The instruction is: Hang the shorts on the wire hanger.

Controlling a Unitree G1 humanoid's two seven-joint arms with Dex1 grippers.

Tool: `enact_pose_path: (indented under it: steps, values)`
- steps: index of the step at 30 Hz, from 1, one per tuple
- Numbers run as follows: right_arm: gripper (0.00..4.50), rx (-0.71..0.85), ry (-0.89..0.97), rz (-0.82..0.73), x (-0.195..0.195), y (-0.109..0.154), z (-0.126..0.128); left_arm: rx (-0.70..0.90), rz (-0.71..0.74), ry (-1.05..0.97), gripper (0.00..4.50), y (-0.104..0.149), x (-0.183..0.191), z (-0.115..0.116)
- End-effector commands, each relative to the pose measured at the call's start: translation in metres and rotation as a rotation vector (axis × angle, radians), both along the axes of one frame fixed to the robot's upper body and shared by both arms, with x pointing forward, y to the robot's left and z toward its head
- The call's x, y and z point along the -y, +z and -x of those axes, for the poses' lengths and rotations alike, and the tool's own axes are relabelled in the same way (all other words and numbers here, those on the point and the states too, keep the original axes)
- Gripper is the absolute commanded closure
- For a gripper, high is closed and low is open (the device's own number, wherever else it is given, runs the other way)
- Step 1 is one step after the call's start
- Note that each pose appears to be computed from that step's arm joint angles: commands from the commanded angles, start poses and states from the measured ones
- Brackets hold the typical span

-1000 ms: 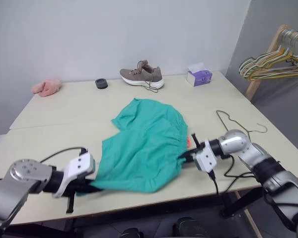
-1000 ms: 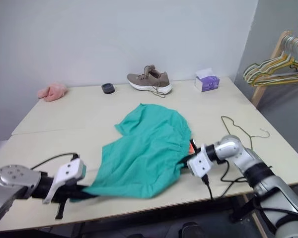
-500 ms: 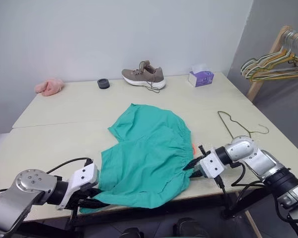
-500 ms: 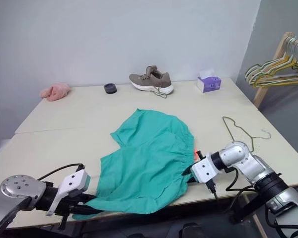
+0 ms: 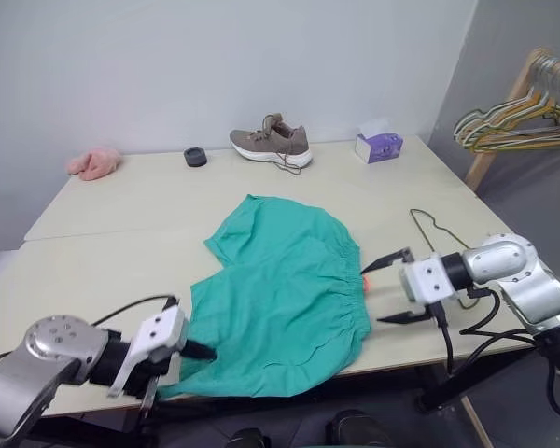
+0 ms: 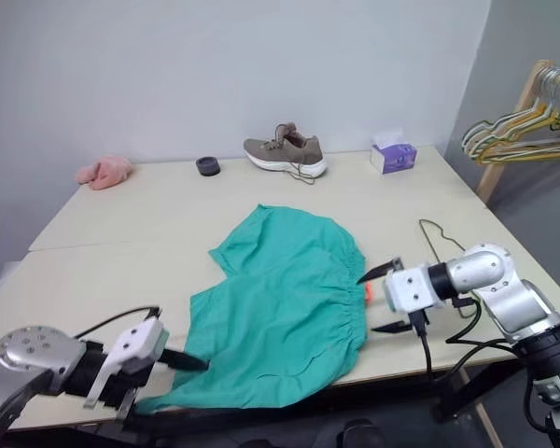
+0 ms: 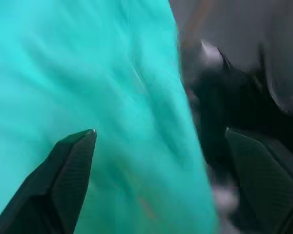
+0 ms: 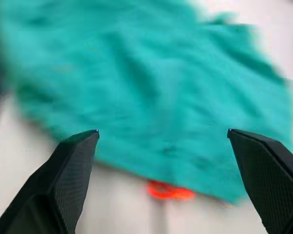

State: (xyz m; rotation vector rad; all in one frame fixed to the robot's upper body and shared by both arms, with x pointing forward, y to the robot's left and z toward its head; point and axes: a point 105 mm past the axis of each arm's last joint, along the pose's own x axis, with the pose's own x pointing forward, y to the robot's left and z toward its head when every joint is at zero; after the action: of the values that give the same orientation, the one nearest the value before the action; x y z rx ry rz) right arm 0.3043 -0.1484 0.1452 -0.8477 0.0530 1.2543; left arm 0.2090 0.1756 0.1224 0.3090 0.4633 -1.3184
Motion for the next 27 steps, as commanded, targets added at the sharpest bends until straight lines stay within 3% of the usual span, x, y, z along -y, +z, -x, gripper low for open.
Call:
enact_pose_path:
  steps: [1, 5, 9, 12, 20, 27]
  values:
    - [0.0, 0.158, -0.361, -0.128, 0.033, 0.022, -0.033, 0.202, 0.118, 0.117, 0.02, 0.034, 0.013, -0.041]
    - [0.0, 0.171, -0.745, -0.229, 0.07, 0.015, -0.044, 0.324, 0.16, 0.103, 0.02, 0.048, 0.037, -0.061]
    - [0.0, 0.085, -1.096, -0.29, 0.113, -0.014, -0.045, 0.365, 0.158, 0.069, 0.02, 0.05, 0.045, -0.075]
    - [0.0, 0.011, -1.255, -0.308, 0.135, -0.034, -0.041, 0.38, 0.152, 0.037, 0.02, 0.049, 0.049, -0.082]
    - [0.0, -0.07, -1.31, -0.167, 0.156, -0.073, -0.035, 0.389, 0.154, -0.02, 0.02, 0.046, 0.057, -0.084]
    - [0.0, -0.331, -1.407, -0.183, 0.169, -0.108, -0.022, 0.394, 0.15, -0.017, 0.02, 0.044, 0.056, -0.084]
